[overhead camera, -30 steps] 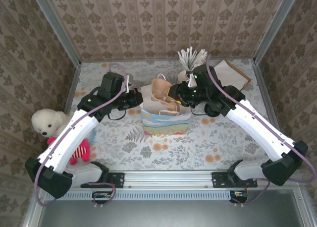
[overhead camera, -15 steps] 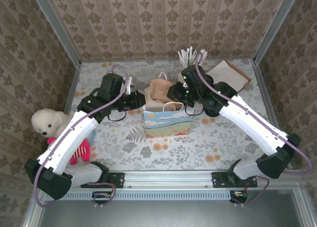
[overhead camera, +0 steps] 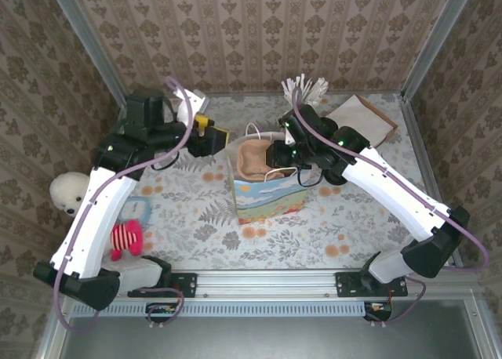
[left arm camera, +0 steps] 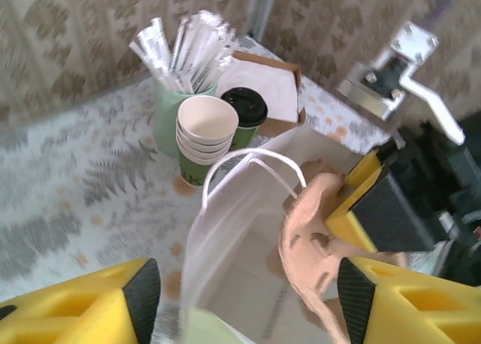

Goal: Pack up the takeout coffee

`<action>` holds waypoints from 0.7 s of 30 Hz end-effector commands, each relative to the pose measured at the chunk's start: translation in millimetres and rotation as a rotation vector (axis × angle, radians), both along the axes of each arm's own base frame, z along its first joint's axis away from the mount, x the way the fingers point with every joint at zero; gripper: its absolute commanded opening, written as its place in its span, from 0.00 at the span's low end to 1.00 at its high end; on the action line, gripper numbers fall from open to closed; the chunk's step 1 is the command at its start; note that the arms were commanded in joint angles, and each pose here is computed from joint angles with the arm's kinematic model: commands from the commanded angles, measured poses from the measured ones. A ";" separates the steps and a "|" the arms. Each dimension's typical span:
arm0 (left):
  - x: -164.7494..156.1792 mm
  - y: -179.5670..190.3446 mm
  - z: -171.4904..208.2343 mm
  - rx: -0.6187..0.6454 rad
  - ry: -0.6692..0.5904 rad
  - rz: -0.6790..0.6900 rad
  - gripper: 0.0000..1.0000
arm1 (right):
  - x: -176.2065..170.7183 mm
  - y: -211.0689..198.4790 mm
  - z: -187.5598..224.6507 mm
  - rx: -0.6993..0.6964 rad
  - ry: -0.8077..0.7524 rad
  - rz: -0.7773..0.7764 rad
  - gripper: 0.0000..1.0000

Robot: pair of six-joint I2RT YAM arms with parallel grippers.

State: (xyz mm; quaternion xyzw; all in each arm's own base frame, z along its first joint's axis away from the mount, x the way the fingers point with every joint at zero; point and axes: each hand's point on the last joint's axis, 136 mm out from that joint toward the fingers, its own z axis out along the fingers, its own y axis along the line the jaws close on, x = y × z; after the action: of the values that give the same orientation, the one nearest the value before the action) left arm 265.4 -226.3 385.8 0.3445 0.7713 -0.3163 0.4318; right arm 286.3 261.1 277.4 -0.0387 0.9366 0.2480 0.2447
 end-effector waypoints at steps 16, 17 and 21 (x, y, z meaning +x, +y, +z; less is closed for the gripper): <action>34.5 -50.4 -16.9 0.192 -0.581 -0.652 0.76 | -23.4 0.9 8.2 -0.037 -0.026 0.185 0.29; 32.6 -53.9 -22.1 0.201 -0.583 -0.686 0.76 | -23.5 0.9 9.8 -0.037 -0.027 0.188 0.29; 22.2 -60.3 -29.2 0.197 -0.593 -0.795 0.74 | -25.4 -0.7 10.3 -0.042 -0.023 0.188 0.29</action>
State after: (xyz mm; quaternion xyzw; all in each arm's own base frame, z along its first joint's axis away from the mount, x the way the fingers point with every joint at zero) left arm 310.3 -282.7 357.9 0.6880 0.5059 -0.2457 0.4586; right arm 272.1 263.0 275.4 -0.1192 0.9345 0.2428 0.2313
